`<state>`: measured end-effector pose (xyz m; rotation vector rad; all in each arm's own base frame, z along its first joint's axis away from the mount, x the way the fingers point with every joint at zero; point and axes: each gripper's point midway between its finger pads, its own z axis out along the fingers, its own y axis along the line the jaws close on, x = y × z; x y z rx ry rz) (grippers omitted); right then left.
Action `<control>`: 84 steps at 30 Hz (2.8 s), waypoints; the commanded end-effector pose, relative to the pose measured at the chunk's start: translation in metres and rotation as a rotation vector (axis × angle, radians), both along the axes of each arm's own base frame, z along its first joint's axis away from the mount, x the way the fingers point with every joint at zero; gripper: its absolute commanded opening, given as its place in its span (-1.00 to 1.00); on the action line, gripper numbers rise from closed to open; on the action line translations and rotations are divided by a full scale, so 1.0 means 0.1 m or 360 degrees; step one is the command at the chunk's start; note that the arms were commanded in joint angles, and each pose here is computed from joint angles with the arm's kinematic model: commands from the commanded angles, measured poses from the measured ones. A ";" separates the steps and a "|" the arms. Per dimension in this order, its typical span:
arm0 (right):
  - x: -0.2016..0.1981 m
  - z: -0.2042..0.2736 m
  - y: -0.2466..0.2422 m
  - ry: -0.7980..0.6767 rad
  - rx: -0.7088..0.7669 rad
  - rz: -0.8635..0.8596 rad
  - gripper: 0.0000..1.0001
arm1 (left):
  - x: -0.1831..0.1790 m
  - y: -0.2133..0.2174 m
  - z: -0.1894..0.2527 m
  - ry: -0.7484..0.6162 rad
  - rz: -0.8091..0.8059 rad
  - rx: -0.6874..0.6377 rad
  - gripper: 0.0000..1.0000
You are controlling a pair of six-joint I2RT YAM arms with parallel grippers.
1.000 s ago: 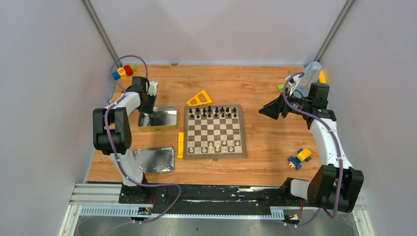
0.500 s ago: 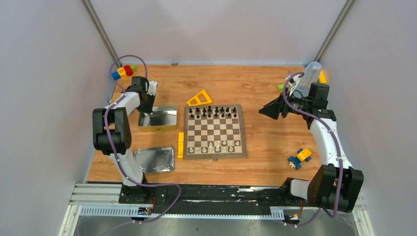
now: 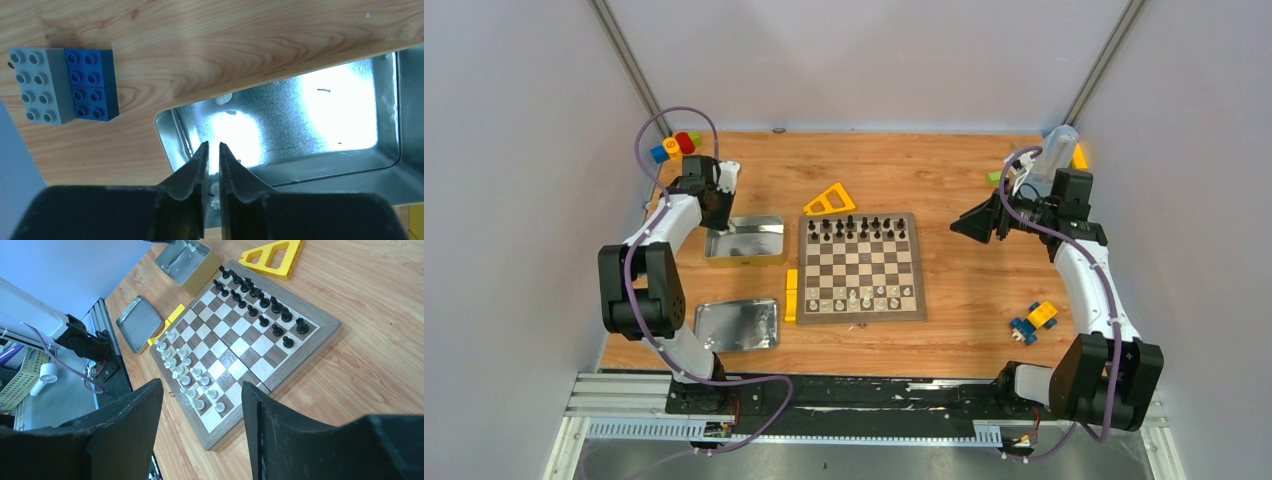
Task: Set up the chess pieces on the board
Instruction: Pick up the chess piece from the storage box.
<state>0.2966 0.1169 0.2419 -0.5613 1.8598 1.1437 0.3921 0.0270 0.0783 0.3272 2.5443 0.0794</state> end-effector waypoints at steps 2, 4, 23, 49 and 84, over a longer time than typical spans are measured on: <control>0.03 0.12 0.00 -0.0102 0.0001 0.0043 0.20 | 0.03 0.03 0.08 -0.0064 0.0016 -0.0010 -0.42; 0.03 0.12 0.00 -0.0104 -0.0003 0.0039 0.20 | 0.07 0.01 0.03 -0.0064 0.0033 -0.0041 -0.33; 0.03 0.11 -0.01 -0.0101 -0.0005 0.0040 0.21 | 0.25 -0.02 -0.33 -0.0063 0.0162 -0.0126 -0.31; 0.04 0.10 -0.01 -0.0090 -0.0001 0.0045 0.23 | 0.39 -0.02 -0.42 -0.0121 0.0216 -0.0155 -0.45; 0.05 0.07 0.00 -0.0060 0.0015 0.0065 0.26 | 0.14 0.01 -0.28 -0.0177 0.0152 -0.0146 -0.83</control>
